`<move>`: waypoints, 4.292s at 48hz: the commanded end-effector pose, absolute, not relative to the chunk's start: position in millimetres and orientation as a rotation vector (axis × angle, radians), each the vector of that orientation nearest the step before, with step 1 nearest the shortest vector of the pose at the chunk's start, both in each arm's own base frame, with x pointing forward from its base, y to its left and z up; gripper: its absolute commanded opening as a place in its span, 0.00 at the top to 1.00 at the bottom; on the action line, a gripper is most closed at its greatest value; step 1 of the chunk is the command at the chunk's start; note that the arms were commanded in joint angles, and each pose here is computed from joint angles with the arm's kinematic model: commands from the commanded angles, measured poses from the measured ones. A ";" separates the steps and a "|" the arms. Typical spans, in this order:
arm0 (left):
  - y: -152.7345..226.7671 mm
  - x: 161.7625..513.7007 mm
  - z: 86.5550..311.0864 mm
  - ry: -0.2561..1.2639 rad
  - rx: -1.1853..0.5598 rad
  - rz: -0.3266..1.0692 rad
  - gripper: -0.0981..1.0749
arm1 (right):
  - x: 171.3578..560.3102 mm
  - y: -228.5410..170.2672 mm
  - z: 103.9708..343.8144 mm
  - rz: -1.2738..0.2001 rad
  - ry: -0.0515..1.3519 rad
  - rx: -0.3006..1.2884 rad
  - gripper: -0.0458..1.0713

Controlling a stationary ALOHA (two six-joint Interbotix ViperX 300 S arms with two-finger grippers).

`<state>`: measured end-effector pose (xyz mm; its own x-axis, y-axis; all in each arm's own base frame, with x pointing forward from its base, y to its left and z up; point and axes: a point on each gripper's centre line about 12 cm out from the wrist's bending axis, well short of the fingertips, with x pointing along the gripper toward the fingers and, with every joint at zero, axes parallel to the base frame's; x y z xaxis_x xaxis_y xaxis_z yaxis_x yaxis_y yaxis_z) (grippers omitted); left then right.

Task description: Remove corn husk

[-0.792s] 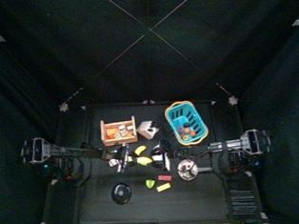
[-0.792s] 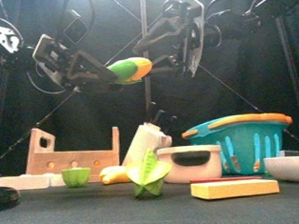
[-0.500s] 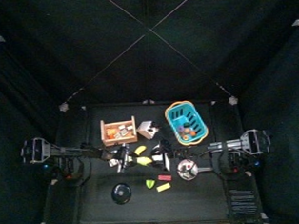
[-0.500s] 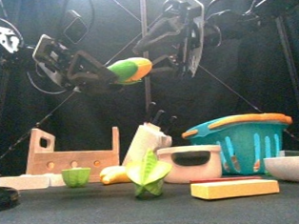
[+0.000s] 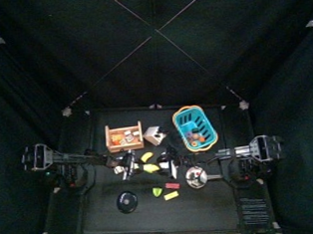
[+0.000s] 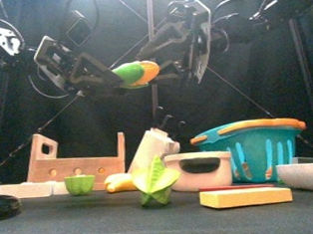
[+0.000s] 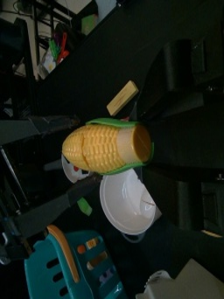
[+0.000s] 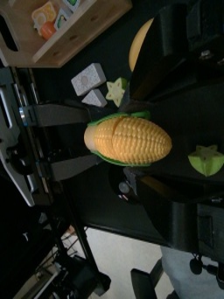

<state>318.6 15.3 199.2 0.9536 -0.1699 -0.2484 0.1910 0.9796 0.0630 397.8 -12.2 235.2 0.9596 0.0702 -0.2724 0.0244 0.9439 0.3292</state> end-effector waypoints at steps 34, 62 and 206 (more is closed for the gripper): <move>15.6 314.3 205.5 0.218 0.087 -0.180 0.39 | 401.4 -11.6 253.7 0.030 0.239 0.343 0.25; 14.5 312.7 204.7 0.196 0.217 -0.186 0.39 | 403.0 -11.0 249.9 0.026 0.248 0.355 0.05; -0.2 276.5 238.1 -0.001 0.391 -0.125 0.04 | 373.1 -50.7 282.4 -0.292 0.087 1.110 0.42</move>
<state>268.7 -2.3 223.6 0.9872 -0.1361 -0.0837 0.1577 0.9144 0.3728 377.0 -54.6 260.7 0.9443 -0.1922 -0.2671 0.3254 0.4241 0.8452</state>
